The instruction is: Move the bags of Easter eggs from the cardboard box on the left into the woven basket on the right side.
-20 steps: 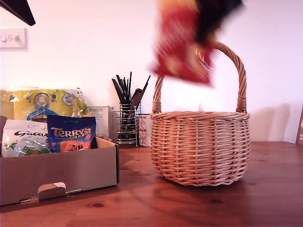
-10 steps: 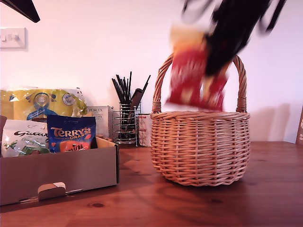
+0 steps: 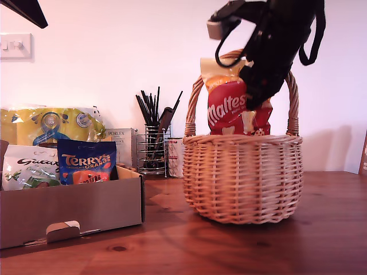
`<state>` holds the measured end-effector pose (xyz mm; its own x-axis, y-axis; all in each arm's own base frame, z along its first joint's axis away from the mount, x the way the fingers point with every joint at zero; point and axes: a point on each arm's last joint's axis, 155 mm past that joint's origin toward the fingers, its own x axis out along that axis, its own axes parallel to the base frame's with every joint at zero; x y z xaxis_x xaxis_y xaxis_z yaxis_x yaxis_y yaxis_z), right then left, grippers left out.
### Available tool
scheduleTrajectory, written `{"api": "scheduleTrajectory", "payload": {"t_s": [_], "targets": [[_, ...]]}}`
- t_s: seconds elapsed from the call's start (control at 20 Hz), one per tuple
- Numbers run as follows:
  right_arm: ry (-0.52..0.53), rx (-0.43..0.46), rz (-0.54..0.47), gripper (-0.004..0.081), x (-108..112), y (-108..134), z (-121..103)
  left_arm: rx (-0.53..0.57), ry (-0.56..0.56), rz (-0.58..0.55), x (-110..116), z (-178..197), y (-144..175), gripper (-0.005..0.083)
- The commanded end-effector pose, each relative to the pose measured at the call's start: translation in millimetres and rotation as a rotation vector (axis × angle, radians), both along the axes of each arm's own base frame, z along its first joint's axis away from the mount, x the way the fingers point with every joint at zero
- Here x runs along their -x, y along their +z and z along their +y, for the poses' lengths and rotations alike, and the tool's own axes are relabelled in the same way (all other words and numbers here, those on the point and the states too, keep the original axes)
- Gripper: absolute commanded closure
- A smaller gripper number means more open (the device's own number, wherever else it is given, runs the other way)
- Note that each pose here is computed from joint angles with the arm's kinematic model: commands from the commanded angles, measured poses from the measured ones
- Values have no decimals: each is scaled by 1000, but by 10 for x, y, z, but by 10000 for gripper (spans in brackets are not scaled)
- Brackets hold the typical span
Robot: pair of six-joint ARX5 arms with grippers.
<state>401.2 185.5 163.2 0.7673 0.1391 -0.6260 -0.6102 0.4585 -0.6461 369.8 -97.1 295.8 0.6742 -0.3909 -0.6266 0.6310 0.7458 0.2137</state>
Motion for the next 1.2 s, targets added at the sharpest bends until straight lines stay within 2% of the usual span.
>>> {"api": "scheduleTrajectory", "payload": {"t_s": [0.0,0.05,0.15,0.2,0.25,0.4,0.55,0.8,1.05,1.1,1.15], "targets": [[0,27,26,746,0,-136,-1,8,-3,21,-7,-12,-61,797],[2,33,35,680,10,-162,-7,8,-3,25,-1,-11,-68,797],[4,59,62,423,58,-220,-44,13,-10,36,22,-26,-82,797],[4,70,81,332,92,-259,-64,22,-20,41,38,-47,-84,797],[4,81,99,306,126,-293,-81,27,-27,44,48,-62,-84,797],[25,77,125,306,263,-302,26,46,-46,47,66,-106,-72,797],[64,78,160,306,521,-209,172,52,-53,47,72,-121,-68,797],[73,28,159,306,790,158,229,56,-59,46,76,-133,-62,797],[50,-39,141,315,986,497,136,54,-70,81,85,-146,-207,797],[28,-72,145,343,1024,536,121,53,-69,103,74,-147,-286,797],[15,-96,161,427,1084,554,96,53,-68,123,65,-145,-360,797]]}}
